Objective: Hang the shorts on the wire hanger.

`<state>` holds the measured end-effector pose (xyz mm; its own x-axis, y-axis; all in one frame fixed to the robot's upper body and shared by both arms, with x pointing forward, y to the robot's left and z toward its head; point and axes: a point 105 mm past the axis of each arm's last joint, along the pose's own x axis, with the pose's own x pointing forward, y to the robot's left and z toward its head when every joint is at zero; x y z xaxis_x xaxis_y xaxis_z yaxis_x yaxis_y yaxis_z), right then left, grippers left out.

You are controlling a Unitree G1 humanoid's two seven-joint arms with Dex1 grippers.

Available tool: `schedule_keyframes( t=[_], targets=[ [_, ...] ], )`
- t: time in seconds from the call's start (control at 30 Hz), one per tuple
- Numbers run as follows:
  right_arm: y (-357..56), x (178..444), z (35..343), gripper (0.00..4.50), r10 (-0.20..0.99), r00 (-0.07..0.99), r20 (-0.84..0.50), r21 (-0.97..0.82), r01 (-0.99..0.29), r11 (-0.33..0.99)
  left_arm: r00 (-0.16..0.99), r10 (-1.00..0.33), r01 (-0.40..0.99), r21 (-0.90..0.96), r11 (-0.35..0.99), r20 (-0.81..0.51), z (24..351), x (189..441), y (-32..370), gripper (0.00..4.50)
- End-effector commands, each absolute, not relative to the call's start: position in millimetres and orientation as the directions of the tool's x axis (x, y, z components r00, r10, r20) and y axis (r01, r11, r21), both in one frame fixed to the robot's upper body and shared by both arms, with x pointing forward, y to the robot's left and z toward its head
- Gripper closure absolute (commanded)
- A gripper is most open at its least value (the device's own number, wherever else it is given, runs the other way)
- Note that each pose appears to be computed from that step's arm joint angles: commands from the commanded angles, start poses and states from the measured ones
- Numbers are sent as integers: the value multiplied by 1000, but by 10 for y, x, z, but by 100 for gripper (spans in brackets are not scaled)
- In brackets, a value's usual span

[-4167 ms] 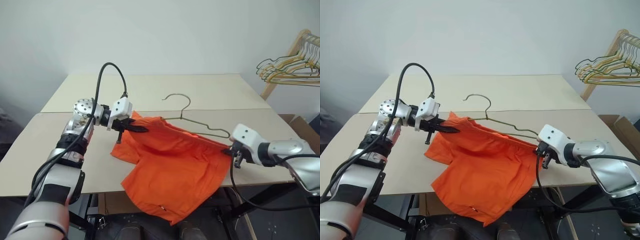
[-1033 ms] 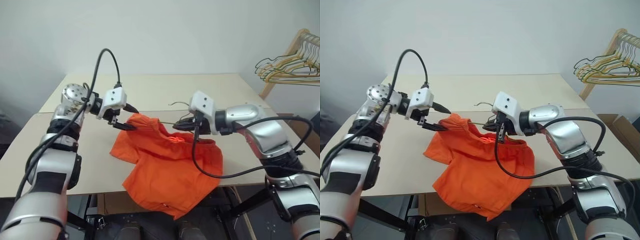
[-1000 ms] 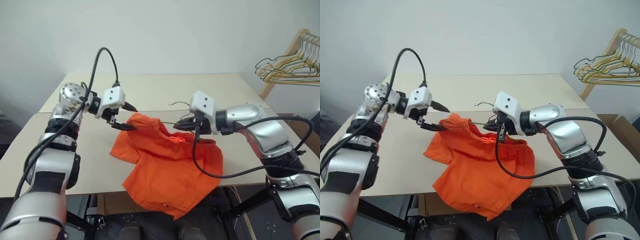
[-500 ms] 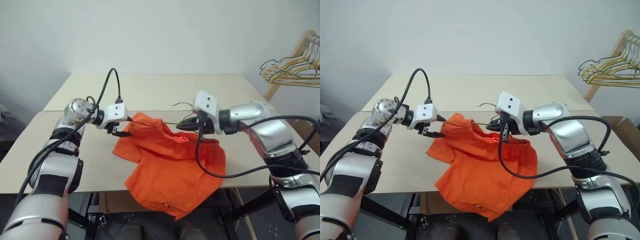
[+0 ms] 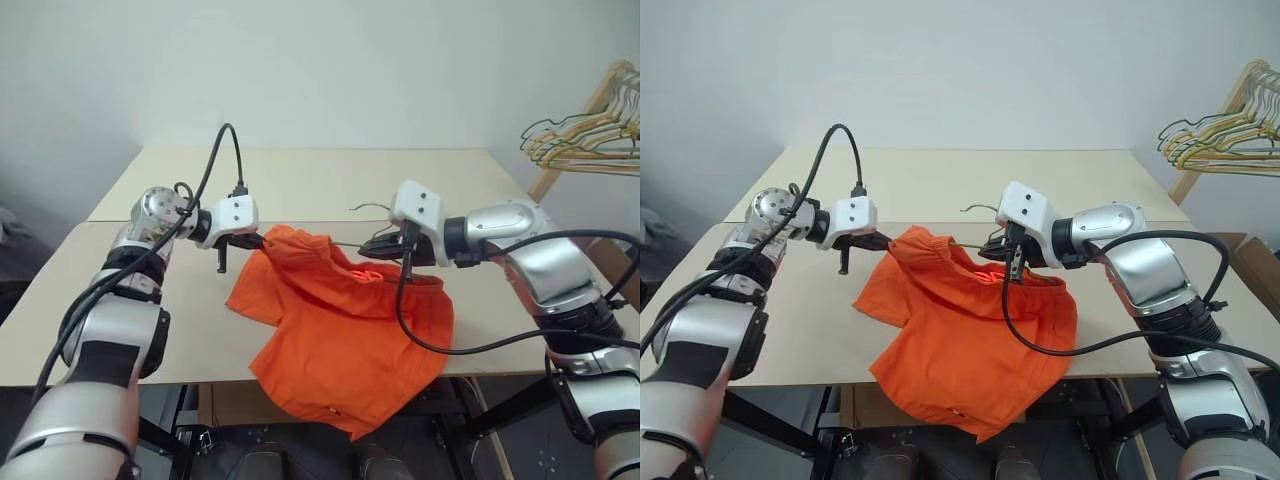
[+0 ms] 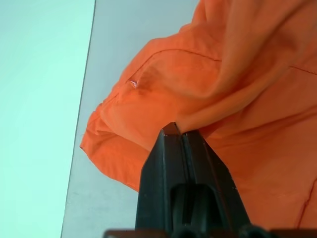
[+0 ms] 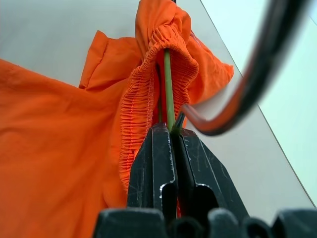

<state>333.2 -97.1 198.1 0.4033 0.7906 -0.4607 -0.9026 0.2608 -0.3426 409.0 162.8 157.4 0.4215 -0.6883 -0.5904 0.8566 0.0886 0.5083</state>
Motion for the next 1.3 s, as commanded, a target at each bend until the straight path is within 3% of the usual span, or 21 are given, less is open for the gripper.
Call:
schedule_keyframes(
  t=[0.03,0.4,0.53,0.63,0.87,1.03,1.3],
  targets=[
    [-1057,3346,2079,450,773,443,-454,-388,-879,277,514,-697,792,588,163,-499,1937,4201,1655,448],
    [-1187,3403,1848,450,674,522,-523,-438,-843,312,574,-682,769,585,258,-454,2067,4244,1794,448],
    [-1142,3489,1827,450,668,585,-460,-438,-804,402,582,-687,765,580,281,-435,2088,4252,1801,448],
    [-980,3502,1922,450,737,591,-329,-292,-805,516,572,-697,769,578,274,-431,2094,4236,1795,448],
    [-972,3339,1631,450,751,522,-405,-286,-852,438,577,-695,763,587,272,-429,2122,4238,1805,448],
    [-1075,3386,1427,450,676,556,-483,-406,-827,389,581,-693,760,590,273,-427,2154,4235,1827,448],
    [-1256,3467,1681,450,667,578,-469,-428,-810,401,572,-692,769,580,268,-439,2089,4202,1882,448]
  ],
)
